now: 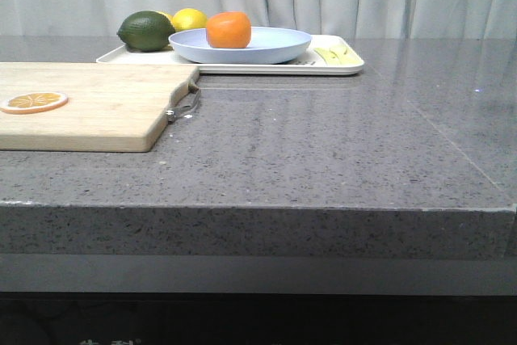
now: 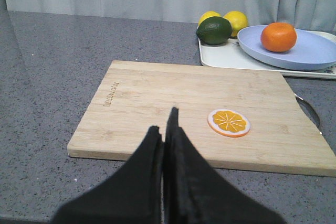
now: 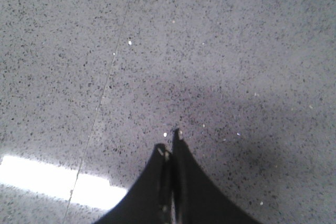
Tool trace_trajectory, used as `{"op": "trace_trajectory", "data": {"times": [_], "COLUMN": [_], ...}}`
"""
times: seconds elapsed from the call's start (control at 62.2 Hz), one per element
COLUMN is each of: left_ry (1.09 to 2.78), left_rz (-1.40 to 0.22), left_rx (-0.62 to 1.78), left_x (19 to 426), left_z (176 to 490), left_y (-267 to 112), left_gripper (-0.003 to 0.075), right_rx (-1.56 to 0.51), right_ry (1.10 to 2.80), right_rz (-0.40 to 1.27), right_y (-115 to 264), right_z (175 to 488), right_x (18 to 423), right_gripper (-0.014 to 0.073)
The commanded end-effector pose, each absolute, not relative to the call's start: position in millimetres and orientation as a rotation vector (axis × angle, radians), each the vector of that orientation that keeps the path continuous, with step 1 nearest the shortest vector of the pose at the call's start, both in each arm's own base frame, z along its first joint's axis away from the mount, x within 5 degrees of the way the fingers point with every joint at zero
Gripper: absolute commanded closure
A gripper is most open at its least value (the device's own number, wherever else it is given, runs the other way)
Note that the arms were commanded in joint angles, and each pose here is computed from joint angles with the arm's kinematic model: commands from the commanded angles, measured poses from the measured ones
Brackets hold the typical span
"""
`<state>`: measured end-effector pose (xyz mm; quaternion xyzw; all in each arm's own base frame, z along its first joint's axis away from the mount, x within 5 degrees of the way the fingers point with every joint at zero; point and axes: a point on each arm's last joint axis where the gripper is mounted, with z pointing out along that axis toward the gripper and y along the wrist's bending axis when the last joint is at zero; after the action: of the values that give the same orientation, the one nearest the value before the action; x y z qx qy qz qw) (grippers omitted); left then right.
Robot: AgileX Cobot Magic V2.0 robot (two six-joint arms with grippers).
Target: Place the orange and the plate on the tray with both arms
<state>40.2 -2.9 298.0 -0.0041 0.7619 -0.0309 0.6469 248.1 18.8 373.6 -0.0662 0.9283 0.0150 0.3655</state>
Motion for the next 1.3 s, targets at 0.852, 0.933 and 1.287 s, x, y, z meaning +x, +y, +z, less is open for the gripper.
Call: {"op": "trace_trajectory", "data": {"times": [0.852, 0.933, 1.287], "left_ry": [1.637, 1.637, 1.637], "left_rz": [-0.087, -0.087, -0.087], "left_rx": [-0.022, -0.022, -0.022], "left_x": [41, 41, 41], "left_z": [313, 313, 313], "left_y": [-3, -3, -3], "left_gripper": [0.0738, 0.0738, 0.0738], "right_rx": [-0.115, -0.115, -0.115], "right_ry": [1.586, 1.586, 1.586], "right_rz": [-0.01, -0.01, -0.01], "right_y": [5, 5, 5], "right_z": [304, 304, 304], "right_x": [76, 76, 76], "right_gripper": [0.0648, 0.0648, 0.0648]}}
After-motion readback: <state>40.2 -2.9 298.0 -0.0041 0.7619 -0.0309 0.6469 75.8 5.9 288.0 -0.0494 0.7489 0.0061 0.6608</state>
